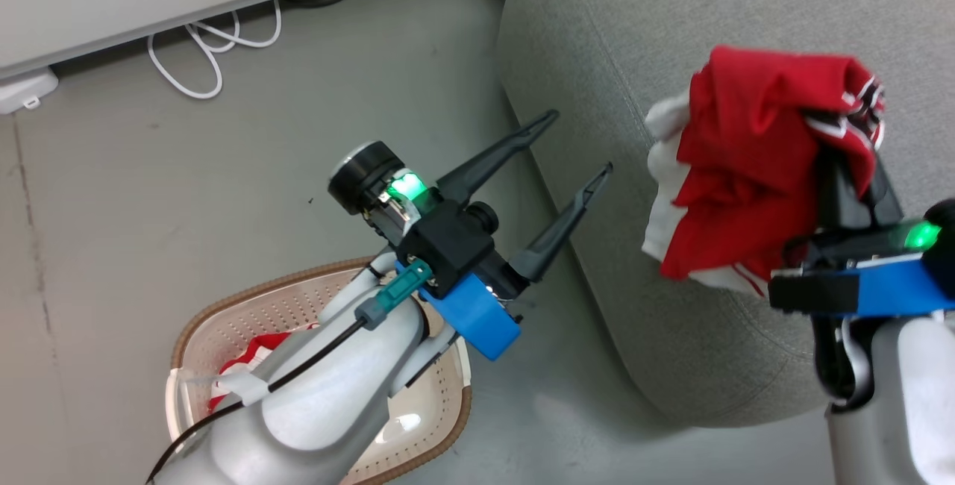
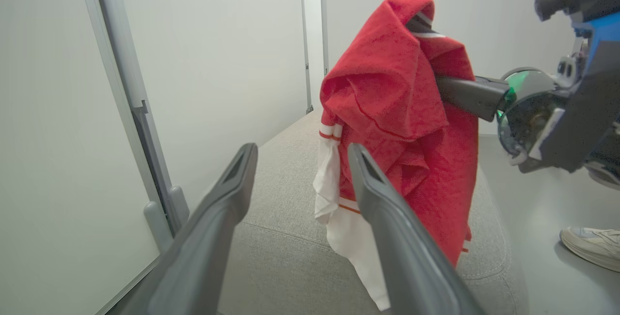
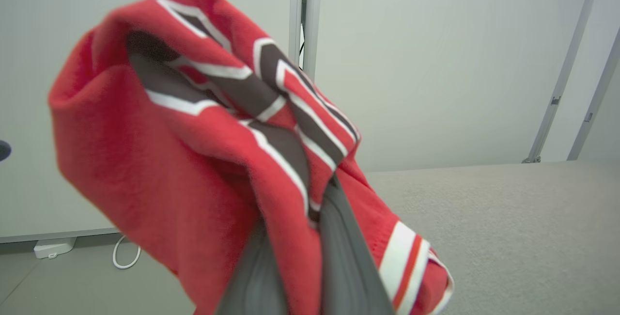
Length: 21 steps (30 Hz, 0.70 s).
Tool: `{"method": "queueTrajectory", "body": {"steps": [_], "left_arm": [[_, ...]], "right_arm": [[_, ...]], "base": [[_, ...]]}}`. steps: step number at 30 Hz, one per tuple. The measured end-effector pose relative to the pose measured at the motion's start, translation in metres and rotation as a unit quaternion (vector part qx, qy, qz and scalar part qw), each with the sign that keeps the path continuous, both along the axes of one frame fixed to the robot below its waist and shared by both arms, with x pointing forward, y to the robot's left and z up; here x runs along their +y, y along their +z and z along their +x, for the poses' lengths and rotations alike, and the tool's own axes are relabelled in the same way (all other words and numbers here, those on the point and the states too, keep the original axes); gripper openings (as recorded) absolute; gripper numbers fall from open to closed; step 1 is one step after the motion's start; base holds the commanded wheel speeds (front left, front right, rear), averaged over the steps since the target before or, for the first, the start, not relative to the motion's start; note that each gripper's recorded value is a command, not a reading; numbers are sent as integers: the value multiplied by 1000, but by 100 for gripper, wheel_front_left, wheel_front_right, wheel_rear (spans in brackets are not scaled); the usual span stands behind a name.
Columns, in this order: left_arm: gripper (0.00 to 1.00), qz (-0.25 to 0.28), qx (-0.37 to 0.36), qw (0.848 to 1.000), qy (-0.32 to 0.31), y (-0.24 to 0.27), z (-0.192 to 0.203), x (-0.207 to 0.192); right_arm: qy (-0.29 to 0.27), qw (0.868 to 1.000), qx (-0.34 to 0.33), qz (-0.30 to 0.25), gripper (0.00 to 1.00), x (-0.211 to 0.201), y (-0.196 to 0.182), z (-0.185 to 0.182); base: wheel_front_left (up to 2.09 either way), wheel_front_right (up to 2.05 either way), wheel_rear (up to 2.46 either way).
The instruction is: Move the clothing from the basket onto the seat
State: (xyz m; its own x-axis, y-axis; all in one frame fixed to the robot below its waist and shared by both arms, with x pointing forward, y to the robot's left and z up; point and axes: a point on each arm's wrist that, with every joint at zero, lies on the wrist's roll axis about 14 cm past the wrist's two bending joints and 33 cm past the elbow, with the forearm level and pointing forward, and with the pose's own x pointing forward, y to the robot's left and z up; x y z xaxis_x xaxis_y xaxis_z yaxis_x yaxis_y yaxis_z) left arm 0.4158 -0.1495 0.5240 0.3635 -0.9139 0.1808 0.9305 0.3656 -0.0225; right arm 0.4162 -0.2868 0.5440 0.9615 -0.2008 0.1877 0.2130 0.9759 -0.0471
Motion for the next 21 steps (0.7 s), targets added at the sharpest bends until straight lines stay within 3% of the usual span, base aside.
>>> {"method": "queueTrajectory", "body": {"steps": [11,21], "left_arm": [[100,8,9,999,38,-33,42,22],[100,18,33,998,47,-83,71,33]], "right_arm": [[-7,990,-115,-80,0,-27,86,66],[-55,975,-150,-152,0,-79,117,120]], "base": [[0,0,0],[0,0,0]]}}
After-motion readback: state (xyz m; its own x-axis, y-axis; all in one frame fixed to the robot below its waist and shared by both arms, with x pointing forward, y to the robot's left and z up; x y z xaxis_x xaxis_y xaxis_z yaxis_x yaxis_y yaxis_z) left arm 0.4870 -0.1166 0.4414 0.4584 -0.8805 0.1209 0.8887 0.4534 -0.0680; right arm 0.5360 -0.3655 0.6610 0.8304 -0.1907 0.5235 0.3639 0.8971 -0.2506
